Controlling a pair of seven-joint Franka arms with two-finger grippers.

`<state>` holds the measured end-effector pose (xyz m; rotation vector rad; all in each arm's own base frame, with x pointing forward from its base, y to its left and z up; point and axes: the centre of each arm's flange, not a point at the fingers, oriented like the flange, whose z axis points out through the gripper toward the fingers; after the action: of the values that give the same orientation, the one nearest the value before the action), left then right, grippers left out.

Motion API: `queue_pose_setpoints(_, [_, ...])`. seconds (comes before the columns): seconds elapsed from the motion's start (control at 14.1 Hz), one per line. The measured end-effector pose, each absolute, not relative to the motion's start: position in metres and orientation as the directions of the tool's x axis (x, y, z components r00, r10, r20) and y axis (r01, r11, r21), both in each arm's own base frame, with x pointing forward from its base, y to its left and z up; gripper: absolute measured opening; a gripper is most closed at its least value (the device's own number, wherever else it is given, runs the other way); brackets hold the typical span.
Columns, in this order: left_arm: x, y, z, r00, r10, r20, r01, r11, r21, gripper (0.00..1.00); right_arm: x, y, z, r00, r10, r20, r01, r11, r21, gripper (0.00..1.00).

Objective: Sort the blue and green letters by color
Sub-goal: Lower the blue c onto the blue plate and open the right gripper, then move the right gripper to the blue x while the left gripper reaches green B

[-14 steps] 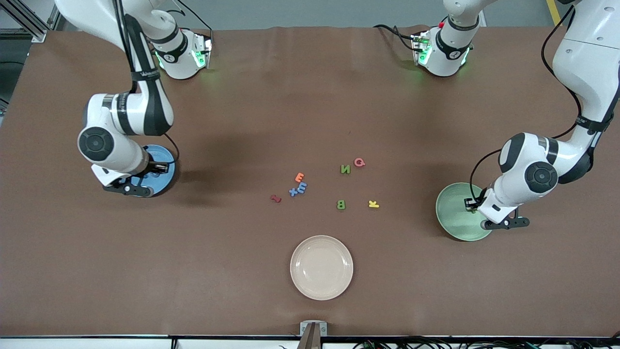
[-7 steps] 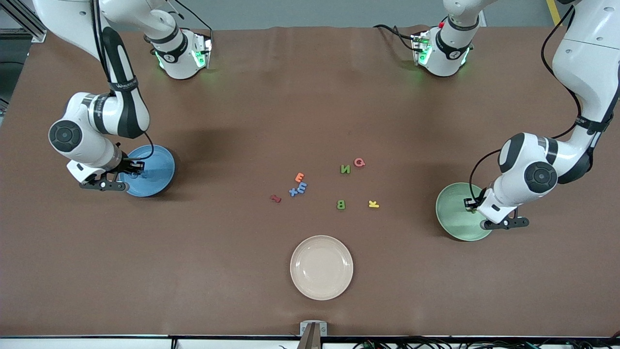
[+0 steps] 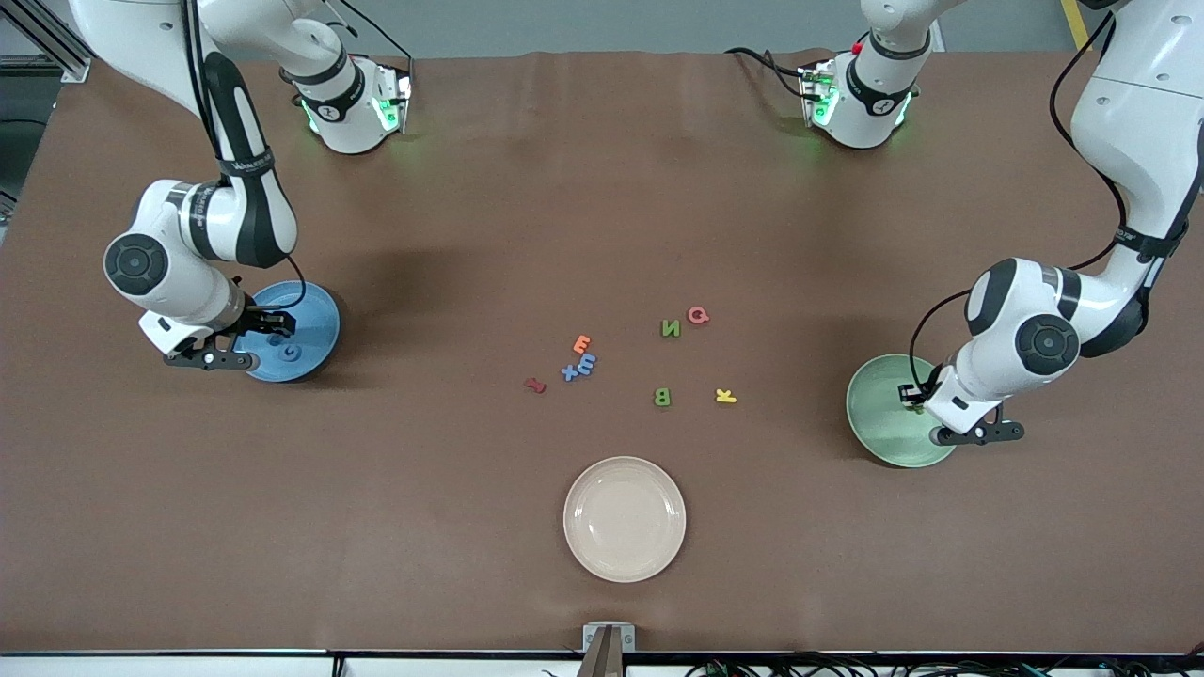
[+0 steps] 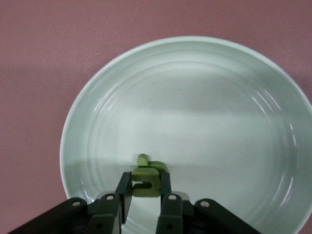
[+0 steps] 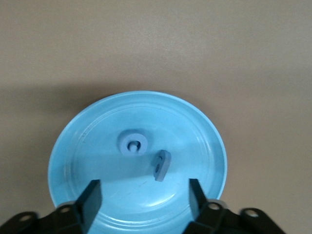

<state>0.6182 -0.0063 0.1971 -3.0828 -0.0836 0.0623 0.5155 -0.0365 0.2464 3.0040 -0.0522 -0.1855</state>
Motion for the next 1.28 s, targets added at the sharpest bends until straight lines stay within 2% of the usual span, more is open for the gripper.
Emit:
queue_pose_setpoints(0.07, [0.618, -0.006, 0.197, 0.998, 0.055, -0.039, 0.053, -0.997, -0.058, 0.27, 0.516, -0.034, 0.246, 0.992, -0.04, -0.121, -0.024, -0.991, 0.13, 0.96])
queue_pose_setpoints(0.14, [0.618, -0.006, 0.197, 0.998, 0.055, -0.039, 0.053, -0.997, -0.058, 0.27, 0.515, -0.029, 0.246, 0.991, -0.037, -0.127, -0.02, -0.992, 0.127, 1.0])
queue_pose_setpoints(0.43, [0.618, -0.007, 0.197, 0.998, 0.054, -0.039, 0.052, -0.997, -0.057, 0.27, 0.516, 0.001, 0.246, 0.99, -0.06, -0.13, -0.051, -0.996, 0.076, 1.0])
queue_pose_setpoints(0.5, [0.618, -0.008, 0.197, 0.998, 0.054, -0.039, 0.052, -0.997, -0.057, 0.32, 0.517, 0.014, 0.248, 0.989, -0.078, -0.125, -0.07, -0.995, 0.07, 1.0])
queue_pose_setpoints(0.78, [0.619, -0.009, 0.198, 0.998, 0.054, -0.033, 0.052, -0.997, -0.055, 0.7, 0.519, 0.109, 0.261, 0.977, -0.202, -0.071, -0.197, -0.978, 0.074, 1.0])
queue_pose_setpoints(0.99, [0.623, -0.014, 0.204, 0.999, 0.048, -0.021, 0.047, -0.998, -0.048, 0.99, 0.509, 0.201, 0.27, 0.952, -0.302, -0.05, -0.302, -0.953, 0.022, 1.0])
queue_pose_setpoints(1.28, [0.629, -0.046, 0.231, 0.999, 0.032, 0.02, 0.032, -0.999, -0.027, 1.0, 0.502, 0.307, 0.254, 0.916, -0.399, -0.029, -0.4, -0.917, -0.006, 1.0])
